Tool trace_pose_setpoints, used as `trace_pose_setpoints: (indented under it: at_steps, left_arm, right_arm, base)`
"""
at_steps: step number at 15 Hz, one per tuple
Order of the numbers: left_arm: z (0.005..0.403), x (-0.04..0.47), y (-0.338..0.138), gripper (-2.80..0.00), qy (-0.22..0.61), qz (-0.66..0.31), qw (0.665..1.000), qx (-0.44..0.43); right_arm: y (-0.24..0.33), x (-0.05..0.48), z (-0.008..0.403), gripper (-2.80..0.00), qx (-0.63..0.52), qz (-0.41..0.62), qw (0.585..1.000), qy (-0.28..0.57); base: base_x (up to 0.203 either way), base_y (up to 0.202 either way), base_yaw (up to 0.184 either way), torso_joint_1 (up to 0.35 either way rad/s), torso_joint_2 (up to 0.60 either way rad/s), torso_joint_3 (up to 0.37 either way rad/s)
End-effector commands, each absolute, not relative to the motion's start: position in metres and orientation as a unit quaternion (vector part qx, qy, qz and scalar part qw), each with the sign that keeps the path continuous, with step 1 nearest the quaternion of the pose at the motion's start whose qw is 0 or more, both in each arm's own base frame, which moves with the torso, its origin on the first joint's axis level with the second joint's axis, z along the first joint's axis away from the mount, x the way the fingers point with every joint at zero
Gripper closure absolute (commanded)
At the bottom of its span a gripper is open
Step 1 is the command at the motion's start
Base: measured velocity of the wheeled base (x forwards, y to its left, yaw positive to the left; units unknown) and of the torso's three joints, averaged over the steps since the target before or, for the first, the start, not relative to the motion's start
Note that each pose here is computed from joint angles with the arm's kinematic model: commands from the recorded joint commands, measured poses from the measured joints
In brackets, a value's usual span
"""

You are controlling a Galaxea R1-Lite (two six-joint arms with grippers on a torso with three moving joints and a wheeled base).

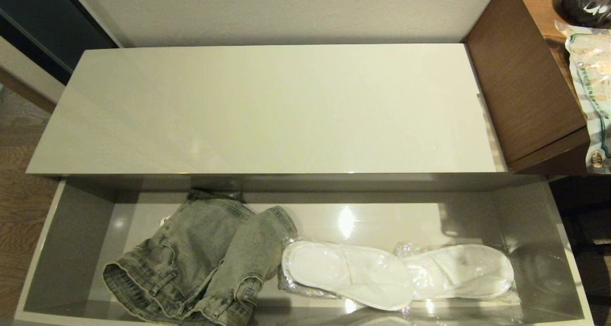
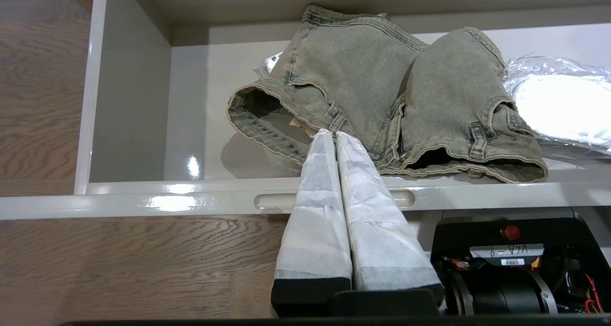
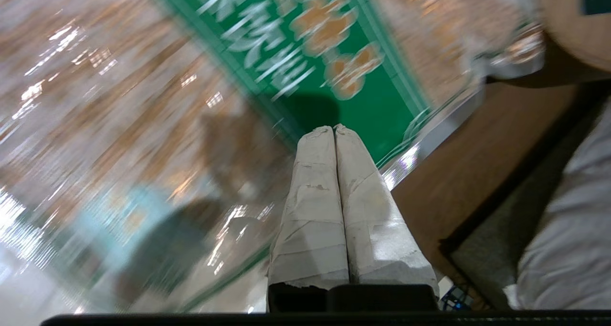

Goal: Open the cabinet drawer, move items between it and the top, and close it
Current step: Place the solid drinks on the table

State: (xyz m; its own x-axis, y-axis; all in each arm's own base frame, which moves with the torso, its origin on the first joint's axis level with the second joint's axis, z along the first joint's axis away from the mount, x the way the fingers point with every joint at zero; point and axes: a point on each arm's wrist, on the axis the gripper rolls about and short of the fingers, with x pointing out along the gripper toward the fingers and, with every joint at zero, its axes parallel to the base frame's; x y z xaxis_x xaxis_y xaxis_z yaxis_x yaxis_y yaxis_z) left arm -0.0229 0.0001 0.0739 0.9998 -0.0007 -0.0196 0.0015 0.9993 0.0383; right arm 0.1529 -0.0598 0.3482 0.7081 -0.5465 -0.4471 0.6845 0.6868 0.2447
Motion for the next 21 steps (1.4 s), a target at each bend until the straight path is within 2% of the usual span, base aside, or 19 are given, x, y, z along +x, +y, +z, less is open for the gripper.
trace_pose_setpoints:
  at_steps: [1, 5, 10, 13, 21]
  left_arm:
    - [0.074, -0.023, 0.000, 0.00, 0.011, -0.001, 1.000, 0.019]
    - [0.074, -0.023, 0.000, 0.00, 0.010, -0.001, 1.000, 0.019]
    - [0.074, -0.023, 0.000, 0.00, 0.010, -0.001, 1.000, 0.019]
    - [0.074, -0.023, 0.000, 0.00, 0.010, 0.000, 1.000, 0.019]
    - [0.074, -0.023, 0.000, 0.00, 0.010, -0.001, 1.000, 0.019]
  right_arm:
    - [-0.068, 0.155, 0.340, 0.00, 0.192, -0.357, 0.894, 0.191]
    - [-0.062, 0.139, 0.328, 0.00, 0.156, -0.344, 0.901, 0.212]
    - [-0.100, 0.135, 0.325, 0.00, 0.229, -0.389, 0.867, 0.209]
    - [-0.125, 0.143, 0.333, 0.00, 0.226, -0.382, 0.873, 0.201]
    - [-0.141, 0.142, 0.337, 0.00, 0.207, -0.391, 0.881, 0.171]
  base:
    - [0.000, 0.000, 0.000, 0.000, 0.00, 0.000]
    - [0.000, 0.000, 0.000, 0.000, 0.00, 0.000]
    - [0.000, 0.000, 0.000, 0.000, 0.00, 0.000]
    - [0.000, 0.000, 0.000, 0.000, 0.00, 0.000]
    - [0.000, 0.000, 0.000, 0.000, 0.00, 0.000]
